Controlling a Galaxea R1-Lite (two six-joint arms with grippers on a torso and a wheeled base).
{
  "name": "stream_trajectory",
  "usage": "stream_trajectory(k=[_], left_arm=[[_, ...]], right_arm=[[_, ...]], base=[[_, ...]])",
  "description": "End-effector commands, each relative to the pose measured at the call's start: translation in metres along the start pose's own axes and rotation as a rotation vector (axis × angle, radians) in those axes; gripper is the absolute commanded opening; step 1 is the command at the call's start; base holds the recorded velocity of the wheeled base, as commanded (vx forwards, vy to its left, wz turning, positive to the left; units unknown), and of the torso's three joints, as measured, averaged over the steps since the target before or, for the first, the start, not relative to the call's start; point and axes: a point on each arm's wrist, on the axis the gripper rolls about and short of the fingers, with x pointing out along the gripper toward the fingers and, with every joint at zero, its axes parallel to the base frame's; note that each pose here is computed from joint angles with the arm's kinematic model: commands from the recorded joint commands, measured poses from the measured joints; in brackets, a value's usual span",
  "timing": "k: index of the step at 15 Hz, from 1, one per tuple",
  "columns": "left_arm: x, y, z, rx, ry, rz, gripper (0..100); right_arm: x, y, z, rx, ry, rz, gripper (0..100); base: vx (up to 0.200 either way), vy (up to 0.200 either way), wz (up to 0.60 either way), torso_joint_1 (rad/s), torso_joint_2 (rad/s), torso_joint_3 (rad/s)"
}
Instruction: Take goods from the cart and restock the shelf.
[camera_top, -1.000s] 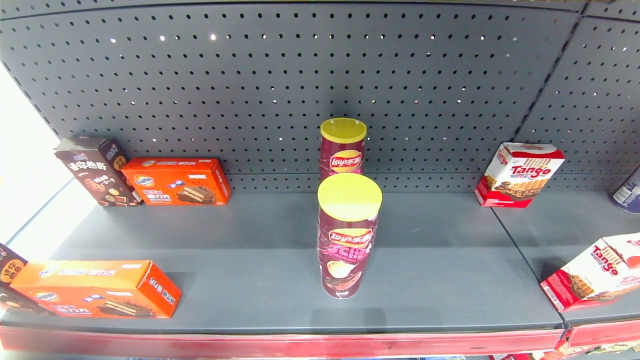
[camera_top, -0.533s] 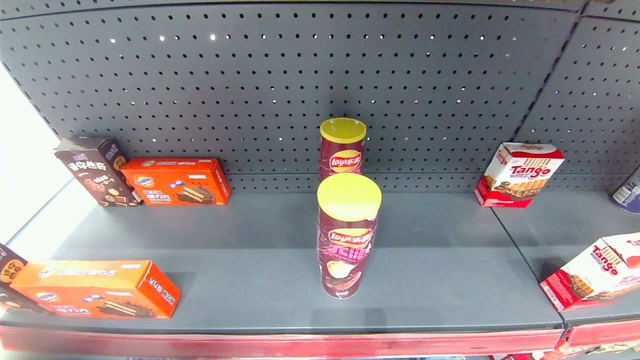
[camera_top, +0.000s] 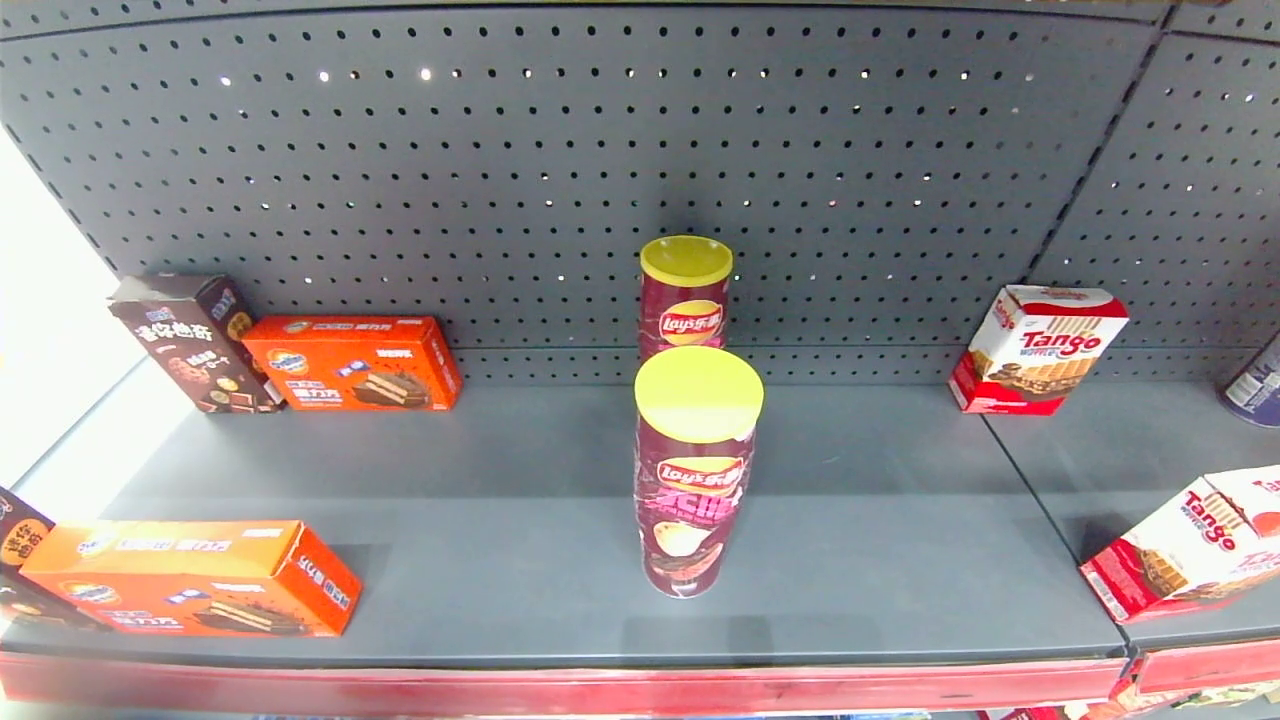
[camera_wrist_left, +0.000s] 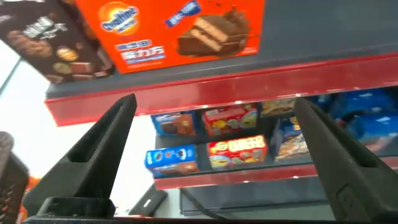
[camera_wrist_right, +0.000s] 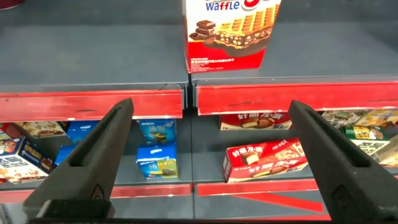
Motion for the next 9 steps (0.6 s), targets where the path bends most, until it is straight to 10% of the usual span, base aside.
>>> stream_trajectory(k=[1,9], left_arm=[[0.0003,0.0014,-0.0005,-0.016,0.012,0.064,100],[0.0001,-0.002,-0.0002,0.008,-0.004,-0.083,100]], right_arm=[[0.0001,0.0,0.0,0.0,0.001,0.0,100],[0.0001,0.0,0.0,0.0,0.001,0.0,100]], base=[[0.0,0.0,0.0,0.0,0.0,0.0],[0.0,0.0,0.0,0.0,0.0,0.0]])
